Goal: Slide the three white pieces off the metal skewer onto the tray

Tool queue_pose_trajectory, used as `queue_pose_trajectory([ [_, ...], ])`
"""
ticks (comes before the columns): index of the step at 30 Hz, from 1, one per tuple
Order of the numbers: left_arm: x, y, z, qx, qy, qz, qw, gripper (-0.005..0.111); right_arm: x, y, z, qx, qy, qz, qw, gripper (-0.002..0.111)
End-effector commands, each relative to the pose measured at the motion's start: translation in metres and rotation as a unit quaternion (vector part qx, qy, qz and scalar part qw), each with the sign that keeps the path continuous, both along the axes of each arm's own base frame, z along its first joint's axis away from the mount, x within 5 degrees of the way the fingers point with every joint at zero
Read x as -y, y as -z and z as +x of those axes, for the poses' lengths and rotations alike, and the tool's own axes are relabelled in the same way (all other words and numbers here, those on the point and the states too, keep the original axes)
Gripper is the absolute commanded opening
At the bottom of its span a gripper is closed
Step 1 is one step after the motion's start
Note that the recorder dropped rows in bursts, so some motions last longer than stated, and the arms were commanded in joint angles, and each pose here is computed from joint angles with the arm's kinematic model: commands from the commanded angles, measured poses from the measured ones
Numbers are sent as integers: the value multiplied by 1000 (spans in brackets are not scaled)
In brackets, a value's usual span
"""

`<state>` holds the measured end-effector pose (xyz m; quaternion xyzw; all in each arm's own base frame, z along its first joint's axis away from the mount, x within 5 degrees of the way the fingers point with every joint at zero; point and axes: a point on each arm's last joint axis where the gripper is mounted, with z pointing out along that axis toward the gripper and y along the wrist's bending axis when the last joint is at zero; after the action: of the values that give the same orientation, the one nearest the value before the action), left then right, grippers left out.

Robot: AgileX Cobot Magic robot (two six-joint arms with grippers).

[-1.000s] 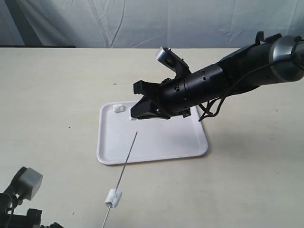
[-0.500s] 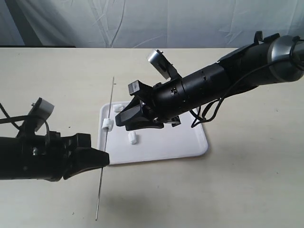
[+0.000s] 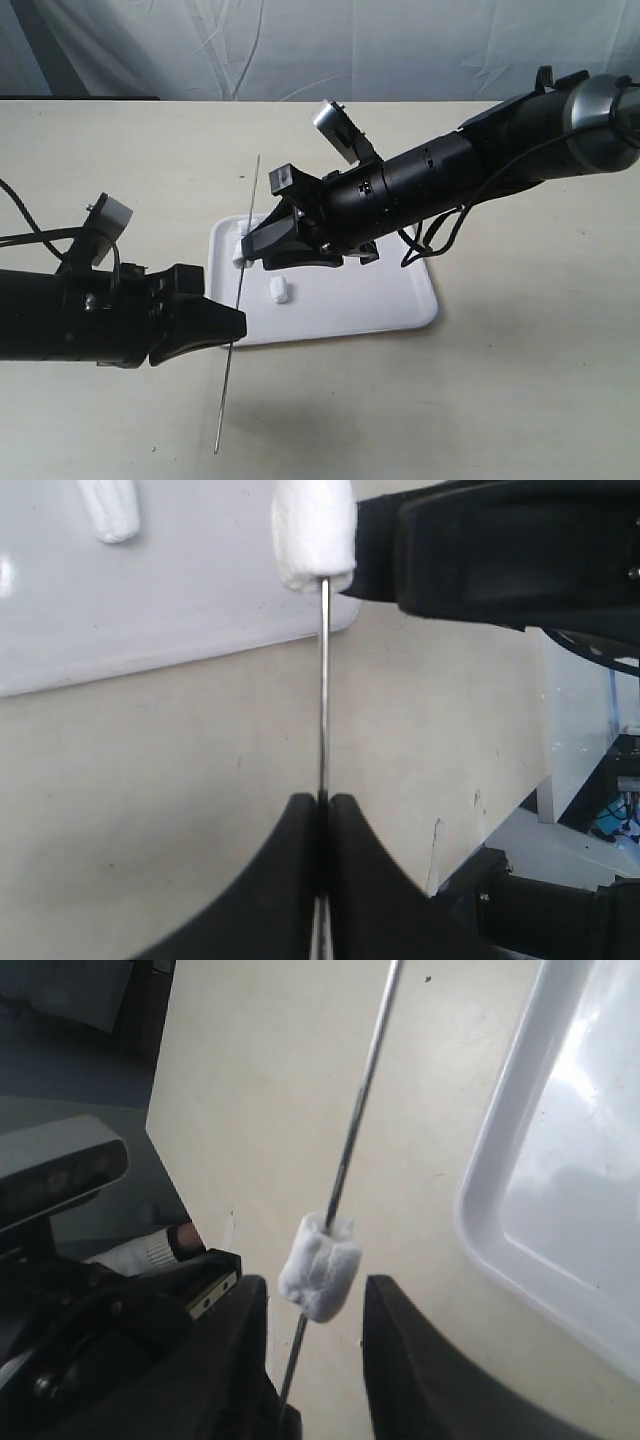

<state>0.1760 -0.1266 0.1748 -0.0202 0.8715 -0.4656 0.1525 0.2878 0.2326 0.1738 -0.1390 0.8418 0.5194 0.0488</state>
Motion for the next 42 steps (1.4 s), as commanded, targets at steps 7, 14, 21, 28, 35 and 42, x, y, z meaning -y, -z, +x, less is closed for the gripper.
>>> queue_pose_trajectory([
  [7, 2, -3, 0, 4, 12, -17, 1000, 0, -1, -2, 1, 5, -3, 6, 1000, 32],
  [14, 3, -4, -1, 7, 15, -17, 1000, 0, -1, -1, 0, 9, -11, 5, 1000, 25],
  [21, 4, -5, -1, 7, 21, -24, 999, 0, -1, -2, -1, 19, -19, 7, 1000, 12],
  [28, 7, -7, -16, 1, 68, -72, 995, 0, -1, 0, 2, 26, -6, -3, 1000, 12],
  [35, -4, 6, -69, -31, 119, -114, 986, 0, 1, 3, 8, 43, 19, -23, 999, 12],
  [42, -16, 13, -97, -43, 102, -104, 988, 0, 7, 10, 22, 83, 82, -79, 990, 12],
])
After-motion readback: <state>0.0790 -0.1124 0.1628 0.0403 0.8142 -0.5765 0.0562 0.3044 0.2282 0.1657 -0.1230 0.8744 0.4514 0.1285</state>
